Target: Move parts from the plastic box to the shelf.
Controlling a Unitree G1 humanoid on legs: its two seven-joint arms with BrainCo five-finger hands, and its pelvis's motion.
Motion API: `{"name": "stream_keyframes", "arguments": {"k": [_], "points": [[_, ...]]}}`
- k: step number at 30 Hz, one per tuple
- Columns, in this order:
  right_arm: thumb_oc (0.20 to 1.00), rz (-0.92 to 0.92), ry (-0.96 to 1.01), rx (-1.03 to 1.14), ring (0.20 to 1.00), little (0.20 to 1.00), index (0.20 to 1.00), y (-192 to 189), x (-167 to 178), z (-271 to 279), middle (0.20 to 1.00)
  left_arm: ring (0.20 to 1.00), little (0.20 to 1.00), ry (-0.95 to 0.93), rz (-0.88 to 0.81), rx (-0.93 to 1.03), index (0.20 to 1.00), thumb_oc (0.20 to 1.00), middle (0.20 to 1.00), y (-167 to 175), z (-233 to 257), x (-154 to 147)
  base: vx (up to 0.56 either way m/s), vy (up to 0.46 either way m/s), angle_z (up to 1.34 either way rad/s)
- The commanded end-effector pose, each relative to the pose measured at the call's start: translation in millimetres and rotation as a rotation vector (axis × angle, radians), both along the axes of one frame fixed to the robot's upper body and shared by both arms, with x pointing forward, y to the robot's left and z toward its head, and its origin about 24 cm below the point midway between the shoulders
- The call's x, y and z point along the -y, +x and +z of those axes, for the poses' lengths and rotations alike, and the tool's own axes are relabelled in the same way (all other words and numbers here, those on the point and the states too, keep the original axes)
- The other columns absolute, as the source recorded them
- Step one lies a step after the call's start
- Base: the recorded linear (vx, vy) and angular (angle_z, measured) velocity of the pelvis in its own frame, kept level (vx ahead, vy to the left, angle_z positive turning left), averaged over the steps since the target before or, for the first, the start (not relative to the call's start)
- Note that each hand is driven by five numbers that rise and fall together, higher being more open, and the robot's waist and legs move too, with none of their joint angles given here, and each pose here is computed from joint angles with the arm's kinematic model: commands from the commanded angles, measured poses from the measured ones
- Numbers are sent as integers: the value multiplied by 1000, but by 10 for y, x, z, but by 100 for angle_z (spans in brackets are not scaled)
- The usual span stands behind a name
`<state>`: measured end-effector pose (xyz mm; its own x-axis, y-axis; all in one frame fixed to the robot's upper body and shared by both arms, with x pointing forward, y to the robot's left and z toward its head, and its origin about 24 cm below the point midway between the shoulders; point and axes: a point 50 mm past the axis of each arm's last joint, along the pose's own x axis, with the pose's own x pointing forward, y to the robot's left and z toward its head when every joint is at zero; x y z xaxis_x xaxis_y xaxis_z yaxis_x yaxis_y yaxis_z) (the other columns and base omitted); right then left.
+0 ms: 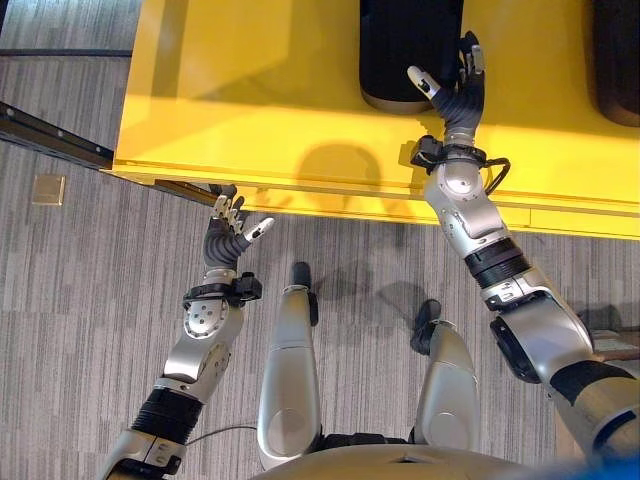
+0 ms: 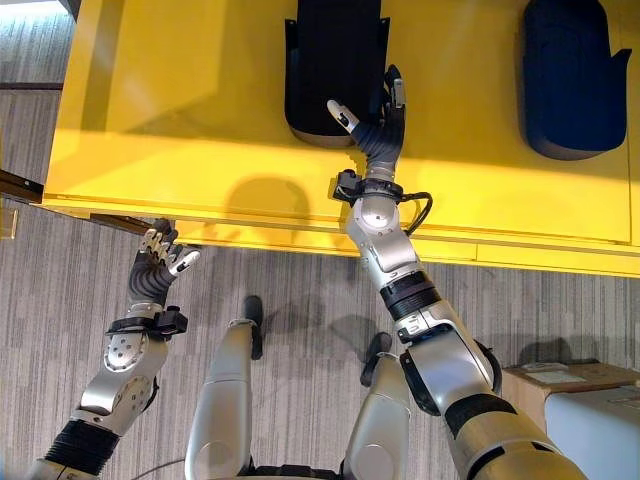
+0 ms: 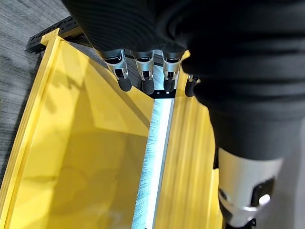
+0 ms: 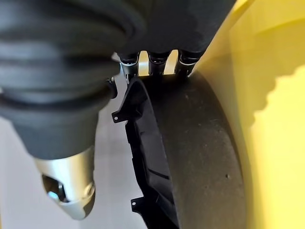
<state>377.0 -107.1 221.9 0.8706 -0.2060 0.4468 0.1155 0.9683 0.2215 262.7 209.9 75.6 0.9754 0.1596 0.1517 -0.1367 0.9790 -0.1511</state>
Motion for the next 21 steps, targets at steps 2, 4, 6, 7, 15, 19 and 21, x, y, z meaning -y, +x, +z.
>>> {"name": "stream_keyframes", "arguments": {"k": [2, 4, 6, 7, 15, 19, 21], "points": [[1000, 9, 15, 82, 1000, 1000, 1000, -76, 4, 119, 1000, 1000, 1000, 31, -8, 129, 1000, 1000, 1000, -1, 233, 9, -40, 10, 0], [1000, 2, 19, 80, 1000, 1000, 1000, -75, 21, 112, 1000, 1000, 1000, 34, -6, 129, 1000, 1000, 1000, -2, 231, 8, 0, 0, 0], [1000, -20, 21, 83, 1000, 1000, 1000, -74, 64, 117, 1000, 1000, 1000, 33, -4, 131, 1000, 1000, 1000, -4, 234, 5, -38, 9, 0], [1000, -84, 37, 94, 1000, 1000, 1000, -80, 164, 139, 1000, 1000, 1000, 33, -6, 125, 1000, 1000, 1000, -7, 220, 12, 0, 0, 0], [1000, -307, 52, 194, 1000, 1000, 1000, -203, 446, 306, 1000, 1000, 1000, 32, -8, 136, 1000, 1000, 1000, -12, 237, 45, -10, 2, 0], [1000, -354, 7, 273, 1000, 1000, 1000, -348, 427, 354, 1000, 1000, 1000, 38, -9, 144, 1000, 1000, 1000, -17, 247, 57, 0, 0, 0], [1000, -346, -2, 297, 1000, 1000, 1000, -408, 399, 351, 1000, 1000, 1000, 43, -7, 146, 1000, 1000, 1000, -20, 250, 57, 0, 0, 0]]}}
